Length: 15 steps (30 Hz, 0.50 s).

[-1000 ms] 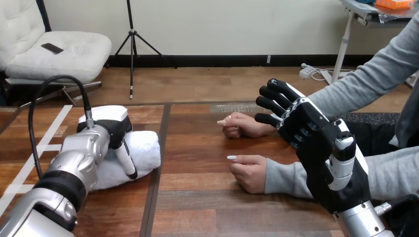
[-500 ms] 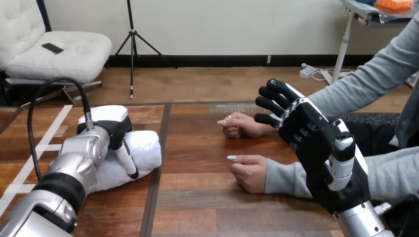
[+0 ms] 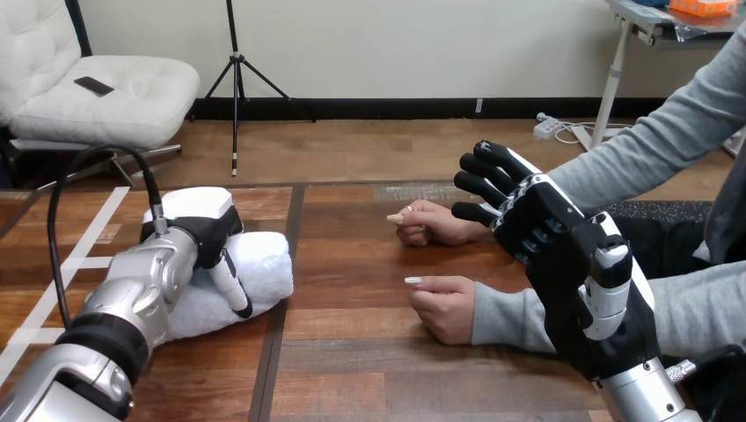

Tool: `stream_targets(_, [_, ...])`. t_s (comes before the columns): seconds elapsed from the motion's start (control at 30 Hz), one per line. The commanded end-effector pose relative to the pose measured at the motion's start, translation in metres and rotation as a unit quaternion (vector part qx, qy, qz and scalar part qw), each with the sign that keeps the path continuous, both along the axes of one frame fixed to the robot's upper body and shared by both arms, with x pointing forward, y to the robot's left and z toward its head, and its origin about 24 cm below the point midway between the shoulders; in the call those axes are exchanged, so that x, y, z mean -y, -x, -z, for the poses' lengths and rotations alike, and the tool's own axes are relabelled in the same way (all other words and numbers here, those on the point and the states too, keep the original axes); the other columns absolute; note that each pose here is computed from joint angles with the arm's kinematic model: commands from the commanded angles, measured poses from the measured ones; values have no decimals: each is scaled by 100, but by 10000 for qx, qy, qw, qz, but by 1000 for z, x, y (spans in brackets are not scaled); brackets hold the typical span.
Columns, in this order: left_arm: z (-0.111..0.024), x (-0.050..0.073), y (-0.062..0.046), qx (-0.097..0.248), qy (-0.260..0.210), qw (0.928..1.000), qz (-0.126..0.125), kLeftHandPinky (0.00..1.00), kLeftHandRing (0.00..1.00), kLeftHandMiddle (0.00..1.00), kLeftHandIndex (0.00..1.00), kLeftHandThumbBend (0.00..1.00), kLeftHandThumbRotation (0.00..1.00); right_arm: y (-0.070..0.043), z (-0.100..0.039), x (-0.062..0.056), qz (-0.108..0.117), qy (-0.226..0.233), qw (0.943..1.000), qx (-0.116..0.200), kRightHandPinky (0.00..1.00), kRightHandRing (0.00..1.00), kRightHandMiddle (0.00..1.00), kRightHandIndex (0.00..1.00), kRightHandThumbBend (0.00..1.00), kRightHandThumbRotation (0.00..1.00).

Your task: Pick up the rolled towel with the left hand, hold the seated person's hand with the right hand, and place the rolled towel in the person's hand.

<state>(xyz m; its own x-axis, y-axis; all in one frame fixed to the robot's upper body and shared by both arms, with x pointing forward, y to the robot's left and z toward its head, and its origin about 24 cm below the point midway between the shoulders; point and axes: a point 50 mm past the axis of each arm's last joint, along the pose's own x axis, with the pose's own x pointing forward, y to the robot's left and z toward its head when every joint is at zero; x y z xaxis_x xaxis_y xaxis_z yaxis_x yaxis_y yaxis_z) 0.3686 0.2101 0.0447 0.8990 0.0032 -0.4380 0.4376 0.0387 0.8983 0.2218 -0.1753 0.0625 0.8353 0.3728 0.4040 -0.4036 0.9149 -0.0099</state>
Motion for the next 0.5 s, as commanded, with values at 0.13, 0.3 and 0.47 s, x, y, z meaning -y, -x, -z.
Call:
stream_targets(0.13, [-19,-2,-7,542,298,9981,2,36,44,49,45,78,0,-12,-21,1,-5,78,9985,549,81,88,89,87,100,100])
stream_targets(0.3, [-20,-5,-5,708,646,9954,-19,33,41,48,45,77,0,-12,-21,1,-22,84,9985,538,82,89,89,88,100,100])
stream_targets(0.47, [-22,-7,-3,859,1090,9903,-92,31,38,46,45,77,0,-12,-20,1,-15,89,9986,526,82,89,89,88,100,100])
